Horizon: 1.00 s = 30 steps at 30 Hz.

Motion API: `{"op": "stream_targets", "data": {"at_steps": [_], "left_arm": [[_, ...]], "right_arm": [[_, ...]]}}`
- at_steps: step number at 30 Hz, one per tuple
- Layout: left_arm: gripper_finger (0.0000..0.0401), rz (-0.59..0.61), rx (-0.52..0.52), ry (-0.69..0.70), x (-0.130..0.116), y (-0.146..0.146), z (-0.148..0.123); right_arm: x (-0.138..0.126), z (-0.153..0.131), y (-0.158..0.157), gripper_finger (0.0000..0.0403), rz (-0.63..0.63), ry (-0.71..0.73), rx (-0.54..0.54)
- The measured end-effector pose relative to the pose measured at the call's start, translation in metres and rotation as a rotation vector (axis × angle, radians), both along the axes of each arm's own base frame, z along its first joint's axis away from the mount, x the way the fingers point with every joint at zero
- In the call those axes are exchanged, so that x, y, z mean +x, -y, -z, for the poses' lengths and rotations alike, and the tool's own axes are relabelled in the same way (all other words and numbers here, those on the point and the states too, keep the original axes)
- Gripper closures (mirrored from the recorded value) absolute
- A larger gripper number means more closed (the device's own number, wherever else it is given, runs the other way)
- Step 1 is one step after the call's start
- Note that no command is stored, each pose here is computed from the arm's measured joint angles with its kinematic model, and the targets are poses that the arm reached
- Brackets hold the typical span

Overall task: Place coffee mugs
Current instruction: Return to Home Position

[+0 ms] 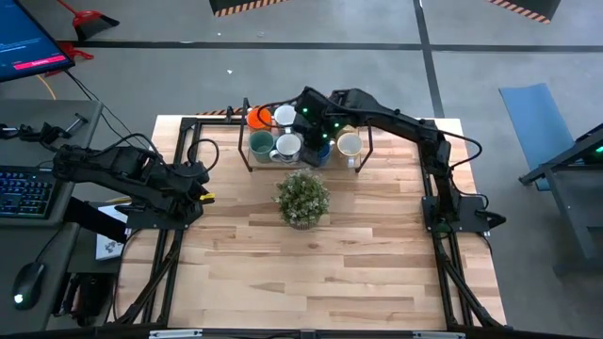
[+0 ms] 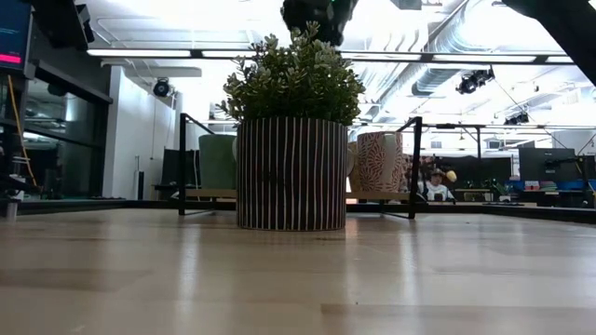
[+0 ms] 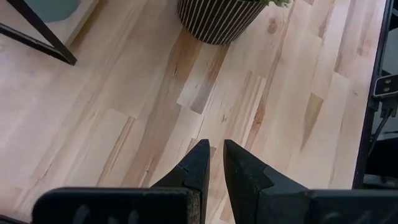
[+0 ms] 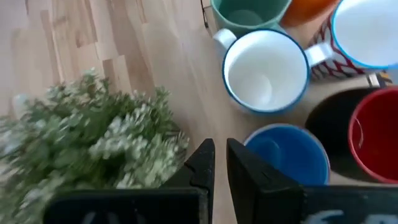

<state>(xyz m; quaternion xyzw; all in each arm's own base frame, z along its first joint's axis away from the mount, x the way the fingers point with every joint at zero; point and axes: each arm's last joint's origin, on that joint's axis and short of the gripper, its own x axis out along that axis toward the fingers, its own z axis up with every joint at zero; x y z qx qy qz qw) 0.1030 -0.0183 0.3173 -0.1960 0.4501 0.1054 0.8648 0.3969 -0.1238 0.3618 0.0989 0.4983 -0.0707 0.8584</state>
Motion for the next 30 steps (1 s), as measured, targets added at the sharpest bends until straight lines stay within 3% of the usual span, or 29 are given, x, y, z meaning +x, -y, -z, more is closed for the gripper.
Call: {"op": "stream_targets", "data": {"at_steps": [8,21,30], "left_arm": [[0.0366,0.005,0.004,0.0,0.0,0.0,0.0],[0.0366,0.005,0.004,0.0,0.0,0.0,0.0],[0.0366,0.005,0.004,0.0,0.0,0.0,0.0]], "right_arm": [[-0.014,-0.02,-0.017,0.0384,-0.011,-0.063,0.03],[-0.016,-0.016,-0.066,0.0384,-0.059,-0.192,0.079],[-0.018,-0.023,-0.133,0.0384,-0.313,-0.179,-0.021]]}}
